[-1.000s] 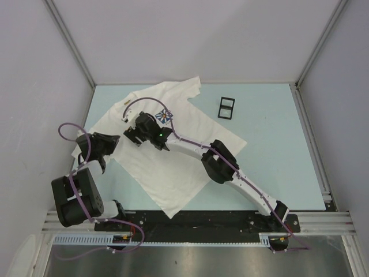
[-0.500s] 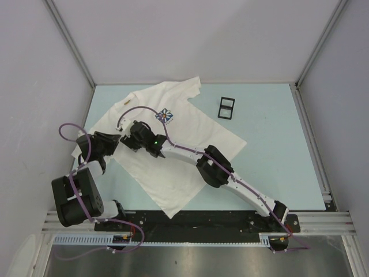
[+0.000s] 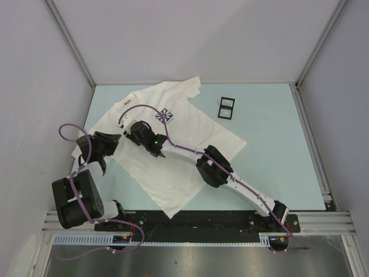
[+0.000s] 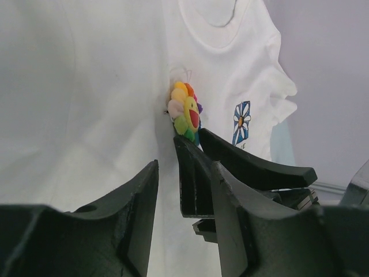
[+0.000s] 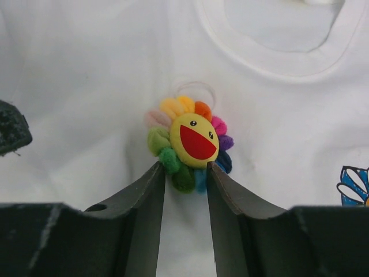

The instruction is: Remove the brooch from the garment

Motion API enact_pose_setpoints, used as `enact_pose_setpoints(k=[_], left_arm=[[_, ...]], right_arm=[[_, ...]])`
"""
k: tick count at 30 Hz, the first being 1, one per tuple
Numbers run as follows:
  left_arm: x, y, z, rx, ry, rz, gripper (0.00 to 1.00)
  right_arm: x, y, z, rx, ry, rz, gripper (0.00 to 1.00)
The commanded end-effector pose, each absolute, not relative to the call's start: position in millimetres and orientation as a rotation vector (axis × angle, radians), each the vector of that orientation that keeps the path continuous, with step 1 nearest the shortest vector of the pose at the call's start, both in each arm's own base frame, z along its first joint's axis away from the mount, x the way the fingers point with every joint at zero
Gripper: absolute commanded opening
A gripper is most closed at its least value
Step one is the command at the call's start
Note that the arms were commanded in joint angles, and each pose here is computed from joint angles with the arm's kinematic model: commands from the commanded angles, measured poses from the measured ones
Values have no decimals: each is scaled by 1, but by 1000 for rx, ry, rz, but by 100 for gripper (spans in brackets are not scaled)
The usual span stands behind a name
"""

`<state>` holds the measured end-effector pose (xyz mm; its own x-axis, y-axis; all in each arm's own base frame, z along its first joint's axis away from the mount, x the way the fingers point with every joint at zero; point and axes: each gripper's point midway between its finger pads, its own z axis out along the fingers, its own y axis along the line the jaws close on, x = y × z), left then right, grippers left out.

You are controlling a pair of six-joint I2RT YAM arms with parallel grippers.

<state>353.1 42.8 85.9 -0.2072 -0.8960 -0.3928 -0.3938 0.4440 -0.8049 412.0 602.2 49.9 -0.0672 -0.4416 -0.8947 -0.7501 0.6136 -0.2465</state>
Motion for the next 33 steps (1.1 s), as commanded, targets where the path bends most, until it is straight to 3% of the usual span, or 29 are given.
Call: enact_pose_setpoints(k=[1, 8, 16, 33], left_arm=[[358, 41, 98, -1032, 1766, -701, 46], [359, 39, 97, -1028, 1776, -700, 46], [359, 39, 97, -1023, 1780, -689, 44], [363, 32, 92, -1012, 1804, -702, 42]], right_arm=[[428, 610, 83, -878, 1623, 363, 38], [424, 616, 95, -844, 1627, 454, 17], [416, 613, 112, -785, 1655, 629, 4], [415, 603, 131, -698, 1701, 910, 0]])
